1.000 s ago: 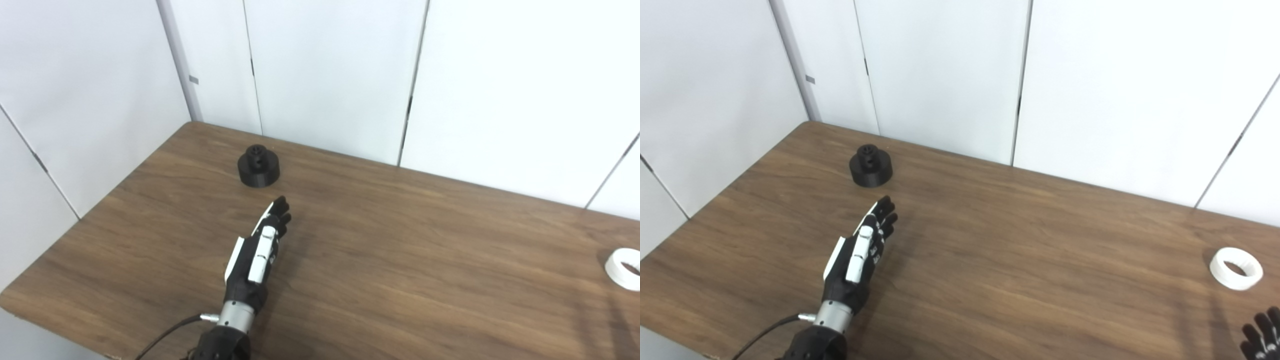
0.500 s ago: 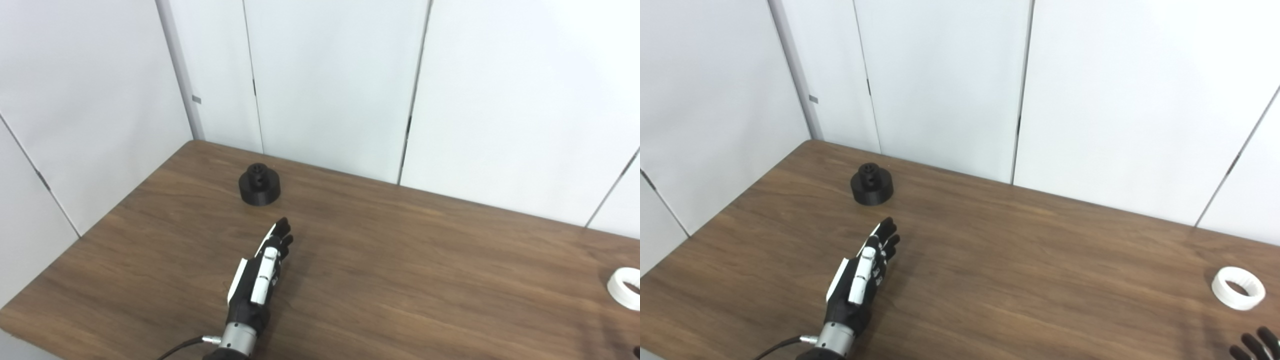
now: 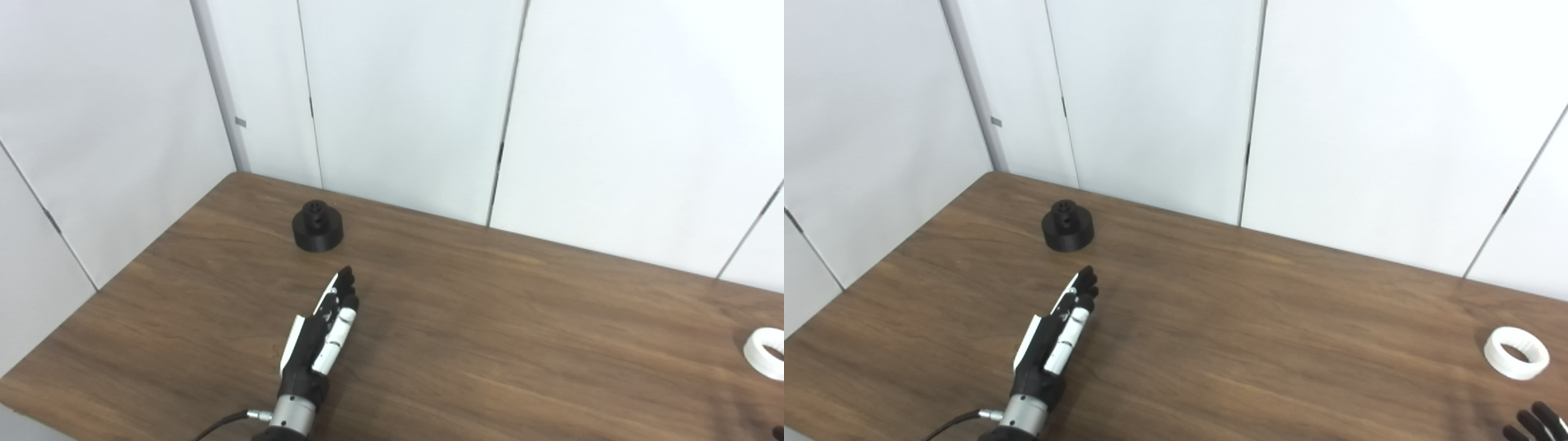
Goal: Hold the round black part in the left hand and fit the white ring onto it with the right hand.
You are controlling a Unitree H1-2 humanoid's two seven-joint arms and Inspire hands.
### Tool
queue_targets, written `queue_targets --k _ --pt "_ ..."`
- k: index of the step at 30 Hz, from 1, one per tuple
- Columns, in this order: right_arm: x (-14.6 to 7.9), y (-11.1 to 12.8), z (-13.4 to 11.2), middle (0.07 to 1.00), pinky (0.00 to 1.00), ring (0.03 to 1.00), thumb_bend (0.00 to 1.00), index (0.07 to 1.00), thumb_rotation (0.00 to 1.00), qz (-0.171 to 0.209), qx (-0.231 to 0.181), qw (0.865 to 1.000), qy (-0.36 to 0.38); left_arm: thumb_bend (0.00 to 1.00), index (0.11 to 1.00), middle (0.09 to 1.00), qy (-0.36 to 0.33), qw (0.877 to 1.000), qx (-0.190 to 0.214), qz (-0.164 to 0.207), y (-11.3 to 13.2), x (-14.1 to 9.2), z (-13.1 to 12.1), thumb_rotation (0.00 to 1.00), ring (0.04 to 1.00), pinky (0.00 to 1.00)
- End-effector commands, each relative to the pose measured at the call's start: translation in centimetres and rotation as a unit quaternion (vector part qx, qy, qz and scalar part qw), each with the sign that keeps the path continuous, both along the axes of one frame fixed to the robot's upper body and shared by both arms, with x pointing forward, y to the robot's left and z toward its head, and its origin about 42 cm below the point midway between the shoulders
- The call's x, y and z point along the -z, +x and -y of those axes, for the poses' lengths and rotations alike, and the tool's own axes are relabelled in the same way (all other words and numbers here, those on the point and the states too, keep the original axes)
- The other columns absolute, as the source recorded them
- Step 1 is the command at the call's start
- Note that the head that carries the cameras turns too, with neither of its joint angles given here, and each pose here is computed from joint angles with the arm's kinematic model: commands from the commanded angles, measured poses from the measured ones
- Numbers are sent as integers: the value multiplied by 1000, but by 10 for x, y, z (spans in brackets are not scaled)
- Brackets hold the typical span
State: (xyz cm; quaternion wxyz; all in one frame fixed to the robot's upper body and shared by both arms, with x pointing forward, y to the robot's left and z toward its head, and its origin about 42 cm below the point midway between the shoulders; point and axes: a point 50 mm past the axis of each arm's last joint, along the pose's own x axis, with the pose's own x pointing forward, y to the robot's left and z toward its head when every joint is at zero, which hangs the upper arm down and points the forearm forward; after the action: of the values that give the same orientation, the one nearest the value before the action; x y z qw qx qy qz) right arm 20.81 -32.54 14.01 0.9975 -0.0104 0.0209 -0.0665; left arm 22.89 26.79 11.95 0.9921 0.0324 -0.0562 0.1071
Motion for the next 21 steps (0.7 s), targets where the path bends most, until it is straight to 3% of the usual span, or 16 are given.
queue_targets --k 1,4,7,10,14,17,21 --pt "-14 3 2 900 717 865 478 893 1000 36 -2 999 -6 602 965 966 71 997 -14 33 -2 -20 -3 663 966 959" --pt "-13 3 1 905 741 877 508 892 1000 35 -1 999 -6 656 936 932 150 987 -41 36 0 -40 -13 693 935 893" --pt "-14 3 -1 911 782 891 514 896 1000 35 0 999 -7 712 937 928 189 979 -66 46 3 -58 -21 599 930 910" --pt "-13 4 -3 919 821 905 529 910 1000 35 1 999 -8 856 941 936 251 962 -100 41 8 -77 -34 450 936 907" --pt "-13 5 -4 931 850 929 562 925 1000 35 -1 999 -12 990 966 973 319 939 -125 20 18 -92 -56 367 958 897" --pt "-13 5 -4 932 864 940 567 925 1000 36 -2 999 -15 1000 972 987 367 920 -138 5 28 -101 -70 370 975 905" --pt "-13 6 -6 929 863 941 555 923 1000 37 -1 999 -19 1000 956 970 442 882 -163 -11 44 -108 -86 456 981 890"
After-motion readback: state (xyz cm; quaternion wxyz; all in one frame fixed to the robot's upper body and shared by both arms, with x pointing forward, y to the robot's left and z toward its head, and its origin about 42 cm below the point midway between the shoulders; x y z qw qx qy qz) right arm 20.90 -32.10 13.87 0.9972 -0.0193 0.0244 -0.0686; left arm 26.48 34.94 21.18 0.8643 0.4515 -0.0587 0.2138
